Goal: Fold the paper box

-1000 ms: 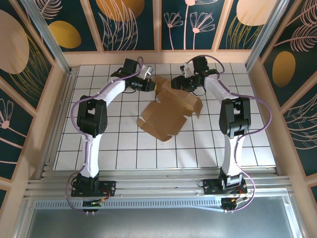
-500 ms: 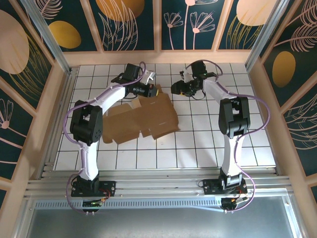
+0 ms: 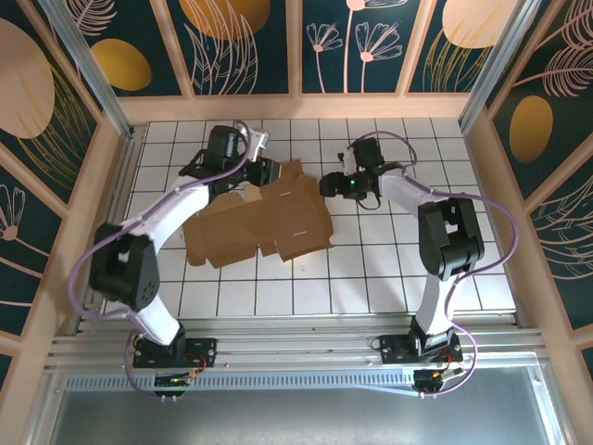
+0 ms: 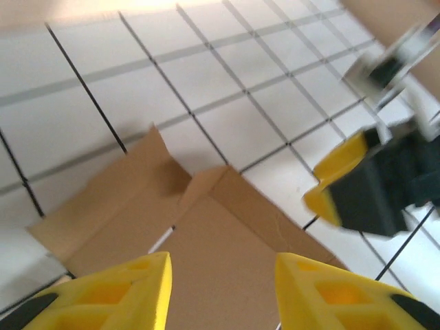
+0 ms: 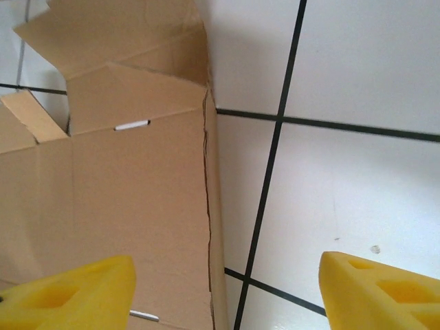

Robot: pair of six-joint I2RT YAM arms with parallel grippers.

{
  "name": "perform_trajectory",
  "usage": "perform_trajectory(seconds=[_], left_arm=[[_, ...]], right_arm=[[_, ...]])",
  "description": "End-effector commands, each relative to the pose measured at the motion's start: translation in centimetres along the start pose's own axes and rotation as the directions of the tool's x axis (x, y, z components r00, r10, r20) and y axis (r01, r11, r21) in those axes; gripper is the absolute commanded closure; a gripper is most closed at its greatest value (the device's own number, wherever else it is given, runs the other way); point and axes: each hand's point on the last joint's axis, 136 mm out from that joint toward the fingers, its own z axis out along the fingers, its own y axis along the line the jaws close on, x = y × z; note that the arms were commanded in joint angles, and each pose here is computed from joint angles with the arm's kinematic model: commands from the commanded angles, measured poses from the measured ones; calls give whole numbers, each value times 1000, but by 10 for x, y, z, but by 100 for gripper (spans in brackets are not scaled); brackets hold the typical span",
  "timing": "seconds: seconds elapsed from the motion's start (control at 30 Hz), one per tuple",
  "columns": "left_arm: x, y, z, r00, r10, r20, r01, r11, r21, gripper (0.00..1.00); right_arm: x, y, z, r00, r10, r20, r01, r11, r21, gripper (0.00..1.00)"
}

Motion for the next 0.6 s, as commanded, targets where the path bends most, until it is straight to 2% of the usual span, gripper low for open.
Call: perform_trajectory(seconds=[0.0,0.1,0.27,0.33,0.43,0.5,0.57], left_arm=[[-6,4,-25,997,-22,74,28,997,-74,53],[-1,10,-43,993,-63,103,76,988,-132,47],[8,16,-58,988,-94,122,116,976,-185,38],[11,18,-57,989,-98,115,119,974,-195,36],[14,19,-54,988,-104,112,124,973,-192,34],[15,21,-52,987,-111,118,132,971,-197,33],[15,24,-51,985,-118,122,142,968,-208,33]], right_arm=[[4,-1,17,998,-46,35,42,992,117,34],[10,2,30,996,-84,13,80,980,184,39],[15,7,41,988,-152,-11,150,960,236,66],[17,1,43,984,-173,-34,176,942,285,71],[17,-6,42,977,-207,-53,212,923,321,83],[12,-6,36,967,-251,-51,253,899,357,93],[-6,-5,16,936,-351,-36,329,831,449,98]])
